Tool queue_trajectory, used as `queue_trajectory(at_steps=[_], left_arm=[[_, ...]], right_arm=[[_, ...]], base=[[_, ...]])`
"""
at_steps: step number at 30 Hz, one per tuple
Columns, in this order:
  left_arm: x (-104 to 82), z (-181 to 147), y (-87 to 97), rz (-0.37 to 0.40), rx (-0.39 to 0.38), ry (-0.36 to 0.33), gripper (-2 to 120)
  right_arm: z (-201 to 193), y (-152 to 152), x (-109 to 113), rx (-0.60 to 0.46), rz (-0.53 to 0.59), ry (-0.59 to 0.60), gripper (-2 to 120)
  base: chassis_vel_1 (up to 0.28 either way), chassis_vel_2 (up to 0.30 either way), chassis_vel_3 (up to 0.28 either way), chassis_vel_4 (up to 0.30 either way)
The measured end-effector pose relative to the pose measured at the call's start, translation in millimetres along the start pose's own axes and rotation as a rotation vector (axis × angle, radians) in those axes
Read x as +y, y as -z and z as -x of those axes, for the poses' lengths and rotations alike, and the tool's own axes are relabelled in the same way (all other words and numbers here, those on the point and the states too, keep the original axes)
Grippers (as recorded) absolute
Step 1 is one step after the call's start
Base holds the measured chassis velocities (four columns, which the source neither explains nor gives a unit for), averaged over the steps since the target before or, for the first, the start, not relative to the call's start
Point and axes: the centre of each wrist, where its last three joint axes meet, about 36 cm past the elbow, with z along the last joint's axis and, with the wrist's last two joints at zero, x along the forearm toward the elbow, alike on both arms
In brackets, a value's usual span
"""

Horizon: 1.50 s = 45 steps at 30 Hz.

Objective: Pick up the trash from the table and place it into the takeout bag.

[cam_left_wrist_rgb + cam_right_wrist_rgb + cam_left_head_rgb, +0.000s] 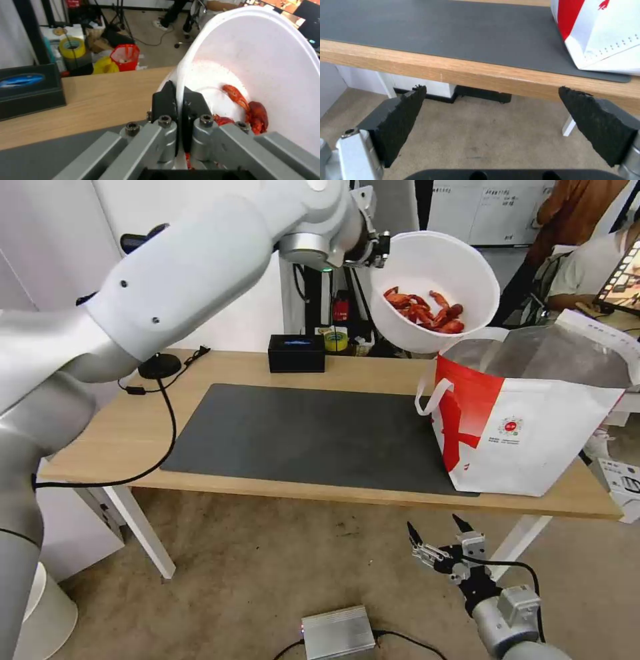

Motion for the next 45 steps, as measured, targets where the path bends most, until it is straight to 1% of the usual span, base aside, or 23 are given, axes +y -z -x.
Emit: queue_trajectory(at_steps=[9, 13, 18, 22, 24, 27, 28, 31, 32, 36, 42, 45], left_arm=[[-14.5, 10.8, 1.1, 0.007, 0.001, -0.023, 0], [-25.6, 16.4, 0.1, 0.016, 0.002, -0.034, 0], [-33.8, 22.5, -2.6, 0.022, 0.004, -0.036, 0], [-47.6, 30.1, -4.0, 0.027, 0.009, -0.044, 0], [-51.0, 32.4, -3.6, 0.028, 0.009, -0.043, 0], [-59.1, 40.8, -4.4, 0.034, 0.011, -0.035, 0], [-59.1, 40.8, -4.4, 0.034, 0.011, -0.035, 0], [-67.1, 55.4, -7.4, 0.045, 0.021, -0.011, 0], [-67.1, 55.4, -7.4, 0.045, 0.021, -0.011, 0], [-75.3, 75.0, -10.2, 0.056, 0.027, 0.023, 0], [-81.1, 86.2, -14.2, 0.074, 0.027, 0.039, 0], [-82.1, 90.9, -21.3, 0.101, 0.024, 0.047, 0]], right_arm=[[0.0, 0.0, 0.0, 0.000, 0.000, 0.000, 100], [0.0, 0.0, 0.0, 0.000, 0.000, 0.000, 100], [0.0, 0.0, 0.0, 0.000, 0.000, 0.000, 100], [0.0, 0.0, 0.0, 0.000, 0.000, 0.000, 100], [0.0, 0.0, 0.0, 0.000, 0.000, 0.000, 100], [0.0, 0.0, 0.0, 0.000, 0.000, 0.000, 100], [0.0, 0.0, 0.0, 0.000, 0.000, 0.000, 100], [0.0, 0.0, 0.0, 0.000, 0.000, 0.000, 100], [0.0, 0.0, 0.0, 0.000, 0.000, 0.000, 100], [0.0, 0.0, 0.0, 0.000, 0.000, 0.000, 100], [0.0, 0.0, 0.0, 0.000, 0.000, 0.000, 100], [0.0, 0.0, 0.0, 0.000, 0.000, 0.000, 100]], base=[[0.000, 0.000, 0.000, 0.000], [0.000, 0.000, 0.000, 0.000], [0.000, 0.000, 0.000, 0.000], [0.000, 0.000, 0.000, 0.000], [0.000, 0.000, 0.000, 0.000], [0.000, 0.000, 0.000, 0.000], [0.000, 0.000, 0.000, 0.000], [0.000, 0.000, 0.000, 0.000], [0.000, 0.000, 0.000, 0.000], [0.000, 0.000, 0.000, 0.000], [0.000, 0.000, 0.000, 0.000], [0.000, 0.000, 0.000, 0.000]])
